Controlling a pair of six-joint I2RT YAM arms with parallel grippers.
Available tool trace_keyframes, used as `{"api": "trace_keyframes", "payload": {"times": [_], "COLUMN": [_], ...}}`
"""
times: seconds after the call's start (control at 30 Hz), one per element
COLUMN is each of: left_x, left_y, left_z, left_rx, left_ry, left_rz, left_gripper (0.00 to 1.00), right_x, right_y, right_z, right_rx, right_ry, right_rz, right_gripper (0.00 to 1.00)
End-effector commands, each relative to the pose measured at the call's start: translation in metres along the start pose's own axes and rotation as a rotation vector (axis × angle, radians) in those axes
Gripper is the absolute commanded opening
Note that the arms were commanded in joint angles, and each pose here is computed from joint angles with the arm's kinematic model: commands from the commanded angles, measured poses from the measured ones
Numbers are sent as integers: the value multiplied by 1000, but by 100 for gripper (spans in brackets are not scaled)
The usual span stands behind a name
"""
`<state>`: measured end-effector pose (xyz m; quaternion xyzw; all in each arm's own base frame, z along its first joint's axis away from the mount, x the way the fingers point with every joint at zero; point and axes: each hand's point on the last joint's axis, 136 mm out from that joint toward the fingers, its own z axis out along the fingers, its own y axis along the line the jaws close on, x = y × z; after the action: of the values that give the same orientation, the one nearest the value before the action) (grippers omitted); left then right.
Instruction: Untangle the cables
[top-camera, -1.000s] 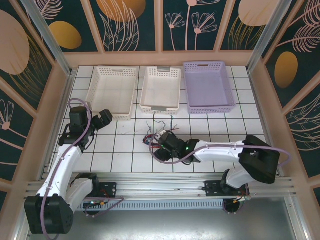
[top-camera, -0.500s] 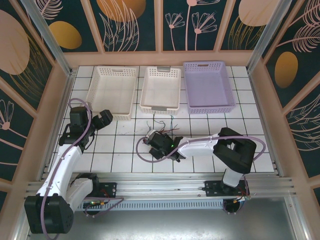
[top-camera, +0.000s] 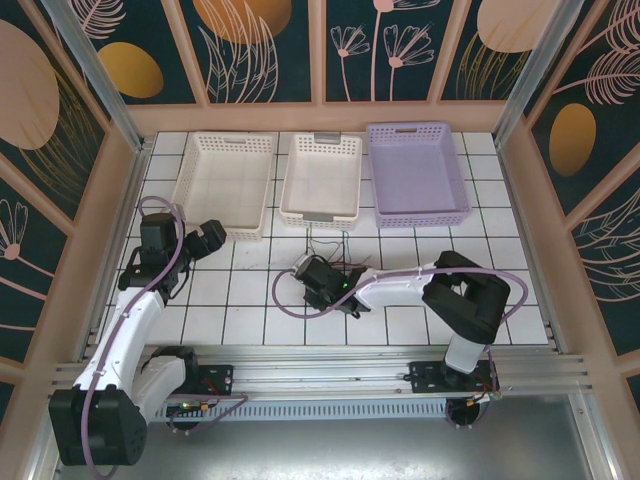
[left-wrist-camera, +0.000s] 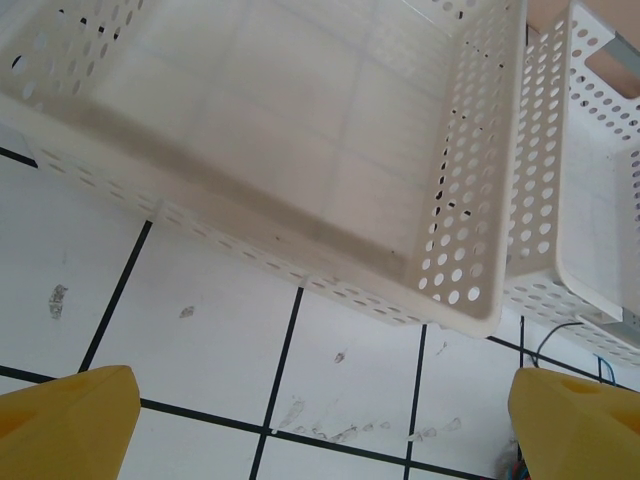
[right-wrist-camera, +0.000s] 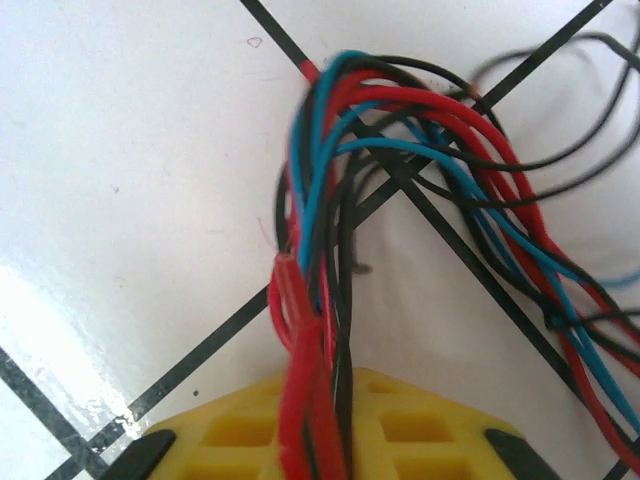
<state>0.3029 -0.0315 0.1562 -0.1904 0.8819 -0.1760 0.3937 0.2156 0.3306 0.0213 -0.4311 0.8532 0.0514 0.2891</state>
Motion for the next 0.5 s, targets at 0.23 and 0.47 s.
{"api": "trace_keyframes", "payload": {"times": [0.23,0.47], "left_x": [-5,-1], "left_y": [-62,-98], "left_z": [-37,-76], "left_rx": [336,612], "left_ry": [-53,-84], "left_rz": [-100,-179], "left_gripper": [95,97], "right_x": [-79,-105], "right_y": [-7,-14], "right_z": [-89,-166], "right_rx": [-351,-676], "right_ry": [-316,-564], "right_rz": [106,161], "right_gripper": [0,0]}}
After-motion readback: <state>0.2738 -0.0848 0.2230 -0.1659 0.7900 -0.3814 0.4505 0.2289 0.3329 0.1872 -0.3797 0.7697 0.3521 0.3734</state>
